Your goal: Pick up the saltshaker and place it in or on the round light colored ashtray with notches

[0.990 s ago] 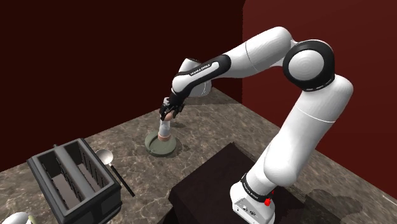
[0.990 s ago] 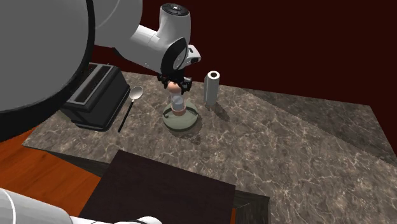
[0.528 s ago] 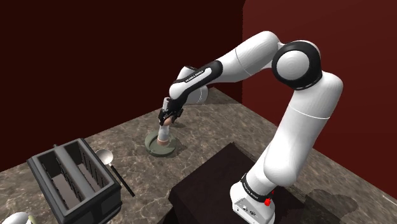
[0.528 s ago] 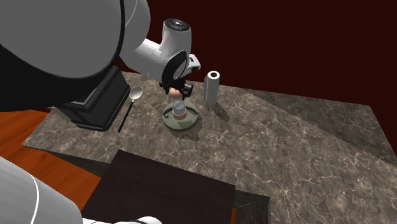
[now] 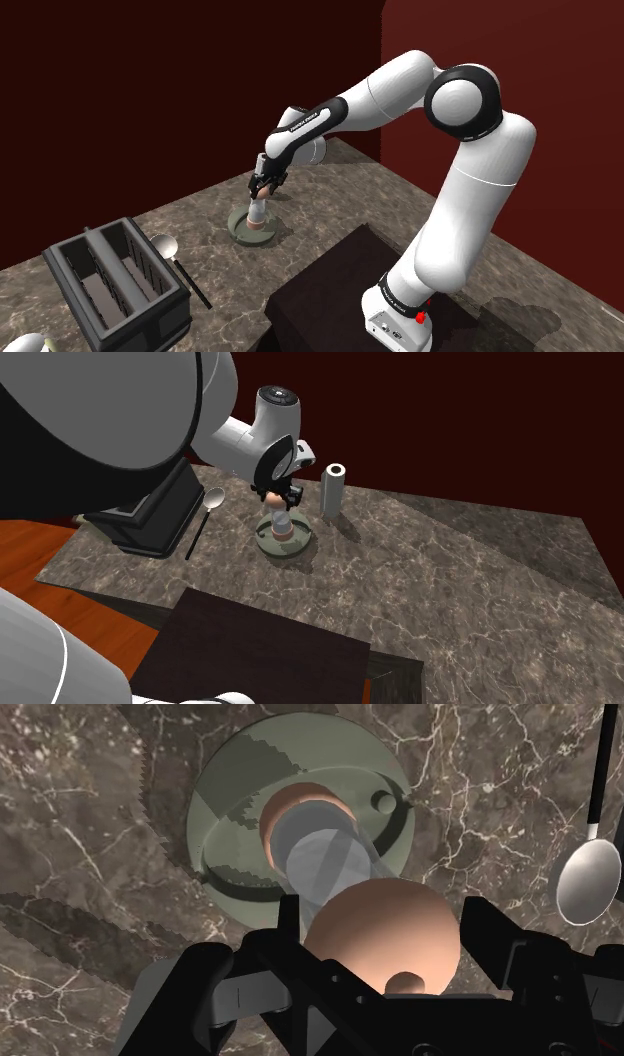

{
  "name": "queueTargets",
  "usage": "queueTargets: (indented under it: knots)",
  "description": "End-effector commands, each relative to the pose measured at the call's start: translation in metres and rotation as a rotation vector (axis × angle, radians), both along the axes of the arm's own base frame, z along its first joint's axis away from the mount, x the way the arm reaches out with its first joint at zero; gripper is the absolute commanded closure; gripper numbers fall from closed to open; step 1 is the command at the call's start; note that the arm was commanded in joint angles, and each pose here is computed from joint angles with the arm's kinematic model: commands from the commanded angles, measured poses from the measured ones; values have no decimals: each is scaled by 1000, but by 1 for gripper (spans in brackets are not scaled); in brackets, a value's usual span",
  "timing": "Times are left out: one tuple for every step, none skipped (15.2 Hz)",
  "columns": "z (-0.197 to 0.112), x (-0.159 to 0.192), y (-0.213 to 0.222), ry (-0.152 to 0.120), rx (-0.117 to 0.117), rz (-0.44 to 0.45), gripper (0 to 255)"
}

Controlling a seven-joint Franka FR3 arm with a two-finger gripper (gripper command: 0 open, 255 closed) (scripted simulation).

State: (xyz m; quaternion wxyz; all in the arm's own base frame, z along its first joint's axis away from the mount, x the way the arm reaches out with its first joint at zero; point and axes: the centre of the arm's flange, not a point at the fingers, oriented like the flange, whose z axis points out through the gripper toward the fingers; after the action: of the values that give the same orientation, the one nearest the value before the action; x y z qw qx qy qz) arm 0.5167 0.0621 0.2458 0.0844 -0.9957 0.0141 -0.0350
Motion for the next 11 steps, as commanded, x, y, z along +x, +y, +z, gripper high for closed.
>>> queueTargets:
  knots:
    - [0,0,0,0,0,0,0]
    - [0,0,0,0,0,0,0]
    - [0,0,0,0,0,0,0]
    - [0,0,0,0,0,0,0]
    - [0,0,0,0,0,0,0]
    - [0,0,0,0,0,0,0]
    - [13,-1,-2,0,0,0,0]
    - [26,-2,-4,0,0,0,0]
    - [39,-3,-7,0,0,0,0]
    - [49,-4,-8,0,0,0,0]
    - [49,-4,-8,0,0,0,0]
